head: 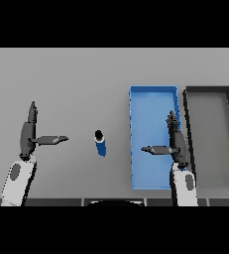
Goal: Pick up the blue pipe and place it into the blue bin.
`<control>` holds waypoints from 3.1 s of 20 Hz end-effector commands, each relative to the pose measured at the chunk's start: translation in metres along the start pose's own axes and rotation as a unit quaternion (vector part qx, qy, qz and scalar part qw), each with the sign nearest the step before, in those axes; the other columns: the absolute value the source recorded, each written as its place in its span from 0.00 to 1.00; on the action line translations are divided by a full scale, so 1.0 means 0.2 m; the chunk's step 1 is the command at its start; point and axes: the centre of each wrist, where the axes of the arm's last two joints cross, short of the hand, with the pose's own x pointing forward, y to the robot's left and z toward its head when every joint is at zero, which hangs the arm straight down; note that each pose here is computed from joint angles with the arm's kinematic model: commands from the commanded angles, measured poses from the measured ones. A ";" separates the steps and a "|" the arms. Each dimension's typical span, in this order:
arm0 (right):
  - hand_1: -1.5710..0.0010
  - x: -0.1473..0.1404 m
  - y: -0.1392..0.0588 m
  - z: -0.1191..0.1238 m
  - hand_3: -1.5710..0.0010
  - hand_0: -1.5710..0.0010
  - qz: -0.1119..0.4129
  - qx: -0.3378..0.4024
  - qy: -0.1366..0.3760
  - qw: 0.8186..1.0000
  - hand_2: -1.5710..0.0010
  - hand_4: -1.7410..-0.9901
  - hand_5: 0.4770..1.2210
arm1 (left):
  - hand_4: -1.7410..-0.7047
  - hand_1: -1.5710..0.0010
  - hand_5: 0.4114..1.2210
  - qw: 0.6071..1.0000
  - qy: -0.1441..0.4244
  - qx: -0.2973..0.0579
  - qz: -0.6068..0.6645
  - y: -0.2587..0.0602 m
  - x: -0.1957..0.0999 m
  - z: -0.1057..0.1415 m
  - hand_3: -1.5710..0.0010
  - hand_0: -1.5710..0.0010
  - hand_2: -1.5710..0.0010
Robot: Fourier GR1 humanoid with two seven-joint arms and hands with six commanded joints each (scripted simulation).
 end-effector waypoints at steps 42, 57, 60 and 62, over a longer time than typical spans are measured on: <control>1.00 0.09 -0.02 0.16 1.00 1.00 0.136 0.062 -0.040 0.988 1.00 0.72 0.17 | 0.59 1.00 0.06 0.902 -0.035 -0.426 -0.059 -0.60 -0.09 0.10 1.00 1.00 1.00; 1.00 0.08 -0.03 0.14 1.00 1.00 0.130 0.062 -0.036 0.989 1.00 0.73 0.17 | 0.11 0.19 0.85 0.898 -0.071 -0.433 0.029 -0.83 -0.11 0.15 0.22 0.22 0.17; 1.00 0.08 -0.04 0.15 1.00 1.00 0.130 0.065 -0.038 0.989 1.00 0.73 0.17 | 0.06 0.10 0.92 0.902 -0.082 -0.422 0.034 -0.84 -0.08 0.15 0.14 0.11 0.09; 1.00 0.08 -0.02 0.14 1.00 1.00 0.132 0.066 -0.034 0.988 1.00 0.73 0.17 | 0.04 0.06 0.95 0.903 -0.105 -0.413 0.052 -0.85 -0.01 0.14 0.10 0.07 0.06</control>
